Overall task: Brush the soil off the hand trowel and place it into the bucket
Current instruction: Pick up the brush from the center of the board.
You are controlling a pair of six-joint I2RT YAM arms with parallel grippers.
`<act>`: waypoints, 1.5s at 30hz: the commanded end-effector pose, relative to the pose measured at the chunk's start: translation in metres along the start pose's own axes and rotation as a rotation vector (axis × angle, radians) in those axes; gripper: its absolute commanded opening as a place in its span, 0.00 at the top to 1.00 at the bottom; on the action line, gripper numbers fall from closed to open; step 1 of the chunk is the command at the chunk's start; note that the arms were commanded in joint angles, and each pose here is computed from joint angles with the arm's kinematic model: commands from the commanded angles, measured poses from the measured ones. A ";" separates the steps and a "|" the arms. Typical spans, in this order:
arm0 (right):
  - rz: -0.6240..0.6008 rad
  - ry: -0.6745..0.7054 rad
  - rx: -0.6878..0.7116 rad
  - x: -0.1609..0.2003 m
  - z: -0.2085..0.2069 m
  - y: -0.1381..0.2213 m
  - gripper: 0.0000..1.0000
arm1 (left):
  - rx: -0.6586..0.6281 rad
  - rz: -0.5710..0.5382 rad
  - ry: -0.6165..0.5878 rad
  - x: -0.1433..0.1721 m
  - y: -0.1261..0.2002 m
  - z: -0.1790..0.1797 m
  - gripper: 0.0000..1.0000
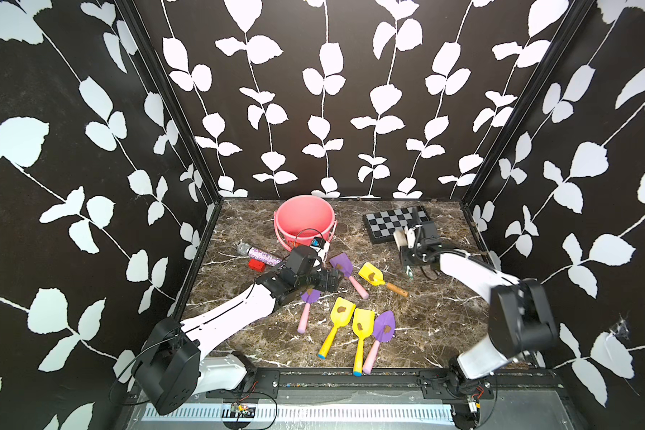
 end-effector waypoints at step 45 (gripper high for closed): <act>0.166 0.265 -1.295 0.024 0.219 0.175 1.00 | 0.664 -0.607 -0.239 -0.127 0.088 -0.041 0.31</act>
Point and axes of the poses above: each gripper's point midway between its finger pads, its own y axis back along the fingers, its own z axis along the line the jaws close on, x = y × z, the point moved 4 cm from there along y, back along the fingers, and after that the axes turned 8 degrees about -y, right-handed, at the moved point
